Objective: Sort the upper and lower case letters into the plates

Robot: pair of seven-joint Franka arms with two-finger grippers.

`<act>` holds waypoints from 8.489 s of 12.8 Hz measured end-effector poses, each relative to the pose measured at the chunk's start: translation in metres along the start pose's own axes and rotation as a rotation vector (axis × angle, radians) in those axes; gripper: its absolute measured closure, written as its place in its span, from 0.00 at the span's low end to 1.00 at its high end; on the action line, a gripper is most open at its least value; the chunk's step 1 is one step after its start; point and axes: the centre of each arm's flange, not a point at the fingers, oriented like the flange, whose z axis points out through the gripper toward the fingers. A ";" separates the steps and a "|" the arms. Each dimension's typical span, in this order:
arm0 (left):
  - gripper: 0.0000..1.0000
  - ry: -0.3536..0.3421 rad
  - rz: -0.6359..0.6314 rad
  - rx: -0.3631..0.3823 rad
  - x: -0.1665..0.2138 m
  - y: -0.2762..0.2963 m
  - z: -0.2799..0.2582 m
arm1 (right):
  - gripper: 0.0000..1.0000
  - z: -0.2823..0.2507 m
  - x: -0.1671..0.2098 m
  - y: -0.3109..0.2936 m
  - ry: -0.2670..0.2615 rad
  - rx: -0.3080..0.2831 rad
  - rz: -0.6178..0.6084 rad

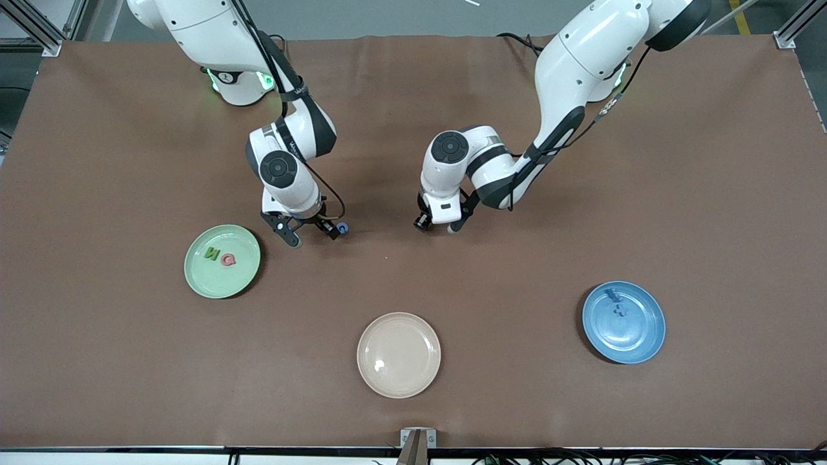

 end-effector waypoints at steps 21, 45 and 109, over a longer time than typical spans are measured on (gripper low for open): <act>0.48 0.204 0.137 0.048 0.414 0.021 -0.146 | 0.63 -0.063 0.118 0.028 -0.049 -0.058 -0.215; 0.00 0.142 0.783 0.235 0.481 -0.042 -0.365 | 0.00 -0.054 0.086 0.002 -0.065 0.013 -0.360; 0.00 0.007 1.017 0.161 0.346 -0.126 -0.506 | 0.00 -0.232 0.309 0.104 -0.188 -0.069 -0.725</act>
